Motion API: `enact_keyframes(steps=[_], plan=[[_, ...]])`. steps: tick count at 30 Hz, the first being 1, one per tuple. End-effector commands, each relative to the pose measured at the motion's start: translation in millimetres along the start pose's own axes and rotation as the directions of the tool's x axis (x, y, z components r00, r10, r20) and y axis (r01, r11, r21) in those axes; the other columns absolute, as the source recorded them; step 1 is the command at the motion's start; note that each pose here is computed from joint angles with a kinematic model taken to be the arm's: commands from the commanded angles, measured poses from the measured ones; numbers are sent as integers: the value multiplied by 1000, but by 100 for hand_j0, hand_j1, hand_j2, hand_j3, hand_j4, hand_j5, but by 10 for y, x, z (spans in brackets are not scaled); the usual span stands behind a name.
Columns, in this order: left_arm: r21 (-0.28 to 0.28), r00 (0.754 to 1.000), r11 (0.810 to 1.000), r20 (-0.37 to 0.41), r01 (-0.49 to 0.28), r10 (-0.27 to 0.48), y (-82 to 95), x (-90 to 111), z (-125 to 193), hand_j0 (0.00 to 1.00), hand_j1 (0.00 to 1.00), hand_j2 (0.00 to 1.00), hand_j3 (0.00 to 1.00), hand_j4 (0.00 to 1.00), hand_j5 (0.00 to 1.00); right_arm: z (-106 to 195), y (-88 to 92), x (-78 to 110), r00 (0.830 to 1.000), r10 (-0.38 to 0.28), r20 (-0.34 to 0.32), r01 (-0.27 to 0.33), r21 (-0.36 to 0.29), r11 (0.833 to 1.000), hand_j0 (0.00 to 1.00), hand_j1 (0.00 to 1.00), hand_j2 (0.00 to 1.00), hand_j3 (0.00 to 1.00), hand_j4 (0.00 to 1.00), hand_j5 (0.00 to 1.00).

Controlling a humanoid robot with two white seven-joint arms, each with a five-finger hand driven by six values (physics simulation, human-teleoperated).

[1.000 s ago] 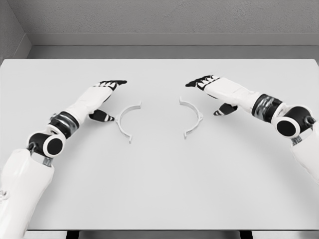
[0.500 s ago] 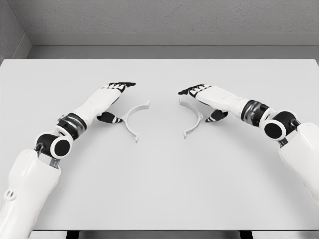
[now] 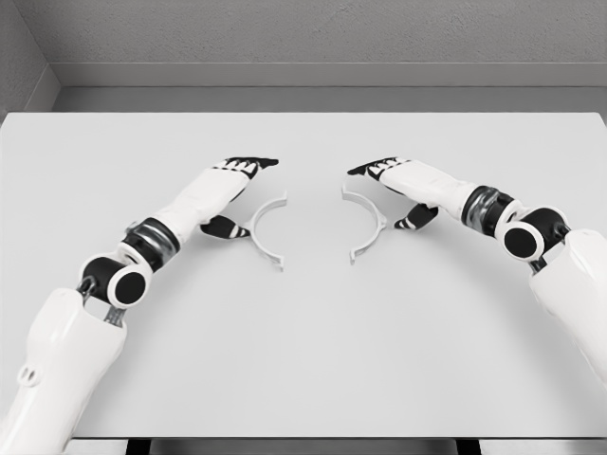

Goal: Assemble PVC drainage pipe clamps

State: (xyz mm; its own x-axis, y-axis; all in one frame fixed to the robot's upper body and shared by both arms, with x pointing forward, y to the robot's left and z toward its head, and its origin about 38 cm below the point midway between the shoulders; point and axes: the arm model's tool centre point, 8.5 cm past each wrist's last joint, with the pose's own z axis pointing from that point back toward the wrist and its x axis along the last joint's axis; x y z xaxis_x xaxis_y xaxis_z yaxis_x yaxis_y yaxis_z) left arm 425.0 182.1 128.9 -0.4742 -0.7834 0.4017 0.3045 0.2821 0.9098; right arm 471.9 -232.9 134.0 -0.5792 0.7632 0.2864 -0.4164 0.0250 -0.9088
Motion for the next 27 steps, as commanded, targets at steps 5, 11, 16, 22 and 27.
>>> enact_keyframes(steps=[5,11,16,22,27], plan=[[7,1000,1000,22,1,-2,13,85,-11,100,100,100,100,100,100,2,-45,-7,1000,3,-1,-3,-8,1000,100,100,100,100,100,100],[28,999,1000,43,-2,1,61,172,-14,100,100,100,100,100,100,-4,-62,11,1000,6,3,-6,-11,1000,100,100,100,100,100,100],[62,1000,998,-13,-8,9,177,-35,91,100,100,100,100,100,100,-11,-84,33,1000,8,10,-8,-20,1000,100,100,100,100,100,100],[49,996,998,-85,-33,37,162,-263,54,100,100,100,100,100,100,-33,-70,64,1000,3,18,-3,-20,1000,100,100,100,100,100,100],[21,994,999,-94,-48,50,46,-285,16,100,100,100,100,100,100,-74,-60,116,999,-2,32,3,-22,1000,100,100,100,100,100,100]])
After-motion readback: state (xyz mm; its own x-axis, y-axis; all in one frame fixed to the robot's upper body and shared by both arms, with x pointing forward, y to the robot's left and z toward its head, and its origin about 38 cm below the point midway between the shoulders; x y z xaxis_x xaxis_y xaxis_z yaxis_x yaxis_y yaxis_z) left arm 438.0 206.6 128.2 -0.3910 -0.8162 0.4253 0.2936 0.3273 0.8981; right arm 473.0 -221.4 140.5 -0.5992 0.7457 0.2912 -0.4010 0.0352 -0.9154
